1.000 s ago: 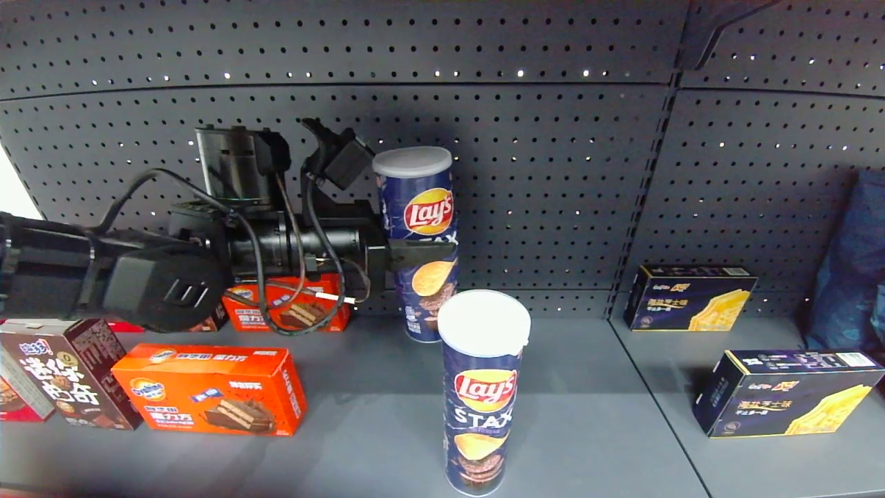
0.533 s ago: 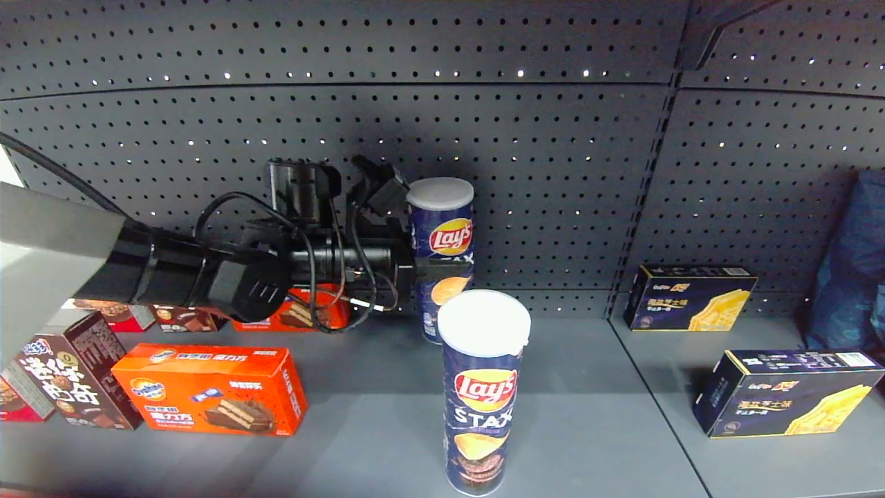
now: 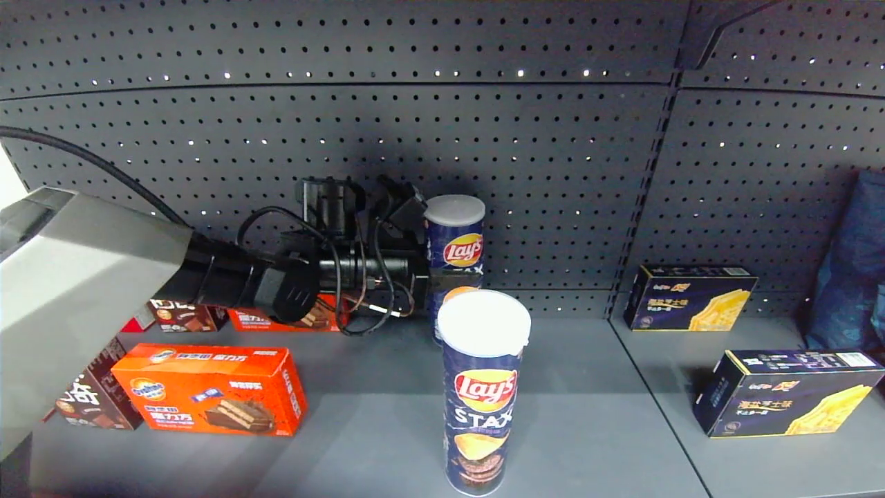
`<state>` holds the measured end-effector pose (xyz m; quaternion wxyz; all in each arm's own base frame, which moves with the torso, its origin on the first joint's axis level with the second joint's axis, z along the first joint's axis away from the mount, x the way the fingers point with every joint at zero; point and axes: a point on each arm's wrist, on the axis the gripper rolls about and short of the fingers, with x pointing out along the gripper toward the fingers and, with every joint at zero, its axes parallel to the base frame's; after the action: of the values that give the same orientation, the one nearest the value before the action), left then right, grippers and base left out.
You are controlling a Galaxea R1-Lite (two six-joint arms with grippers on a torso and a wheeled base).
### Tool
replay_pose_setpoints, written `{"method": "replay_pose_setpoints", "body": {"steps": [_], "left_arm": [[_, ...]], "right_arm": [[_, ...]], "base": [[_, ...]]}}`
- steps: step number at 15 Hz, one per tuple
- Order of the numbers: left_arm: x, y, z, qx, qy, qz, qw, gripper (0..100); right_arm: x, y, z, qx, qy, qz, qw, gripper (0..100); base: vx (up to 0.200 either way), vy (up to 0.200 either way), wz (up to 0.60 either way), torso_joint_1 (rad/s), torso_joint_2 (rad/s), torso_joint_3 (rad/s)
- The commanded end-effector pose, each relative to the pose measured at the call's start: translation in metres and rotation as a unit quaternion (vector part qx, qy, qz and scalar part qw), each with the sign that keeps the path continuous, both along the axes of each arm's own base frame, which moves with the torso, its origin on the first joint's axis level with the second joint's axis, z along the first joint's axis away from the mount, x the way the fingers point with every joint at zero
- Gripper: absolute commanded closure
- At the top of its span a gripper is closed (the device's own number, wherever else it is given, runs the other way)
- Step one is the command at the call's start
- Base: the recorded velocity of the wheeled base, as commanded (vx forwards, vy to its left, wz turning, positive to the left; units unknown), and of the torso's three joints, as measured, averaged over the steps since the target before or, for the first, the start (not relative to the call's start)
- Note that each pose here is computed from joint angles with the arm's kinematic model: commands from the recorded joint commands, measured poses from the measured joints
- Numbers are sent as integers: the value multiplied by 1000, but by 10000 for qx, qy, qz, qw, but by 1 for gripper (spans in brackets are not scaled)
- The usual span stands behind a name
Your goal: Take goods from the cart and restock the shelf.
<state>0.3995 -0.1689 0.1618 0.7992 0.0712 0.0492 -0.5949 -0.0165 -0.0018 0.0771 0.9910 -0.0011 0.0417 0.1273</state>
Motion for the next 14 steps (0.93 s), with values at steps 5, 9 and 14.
{"method": "replay_pose_setpoints", "body": {"steps": [5, 9, 14], "left_arm": [[10, -5, -12, 24, 66, -15, 10000, 100], [12, -6, -18, 42, 102, -16, 9999, 100], [15, -6, -23, 60, 137, -10, 9999, 100]], "right_arm": [[0, 0, 0, 4, 15, 2, 10000, 0], [0, 0, 0, 3, 23, 2, 10000, 0], [0, 0, 0, -2, 13, 10, 10000, 0]], "base": [[0, 0, 0, 0, 0, 0], [0, 0, 0, 0, 0, 0], [0, 0, 0, 0, 0, 0]]}}
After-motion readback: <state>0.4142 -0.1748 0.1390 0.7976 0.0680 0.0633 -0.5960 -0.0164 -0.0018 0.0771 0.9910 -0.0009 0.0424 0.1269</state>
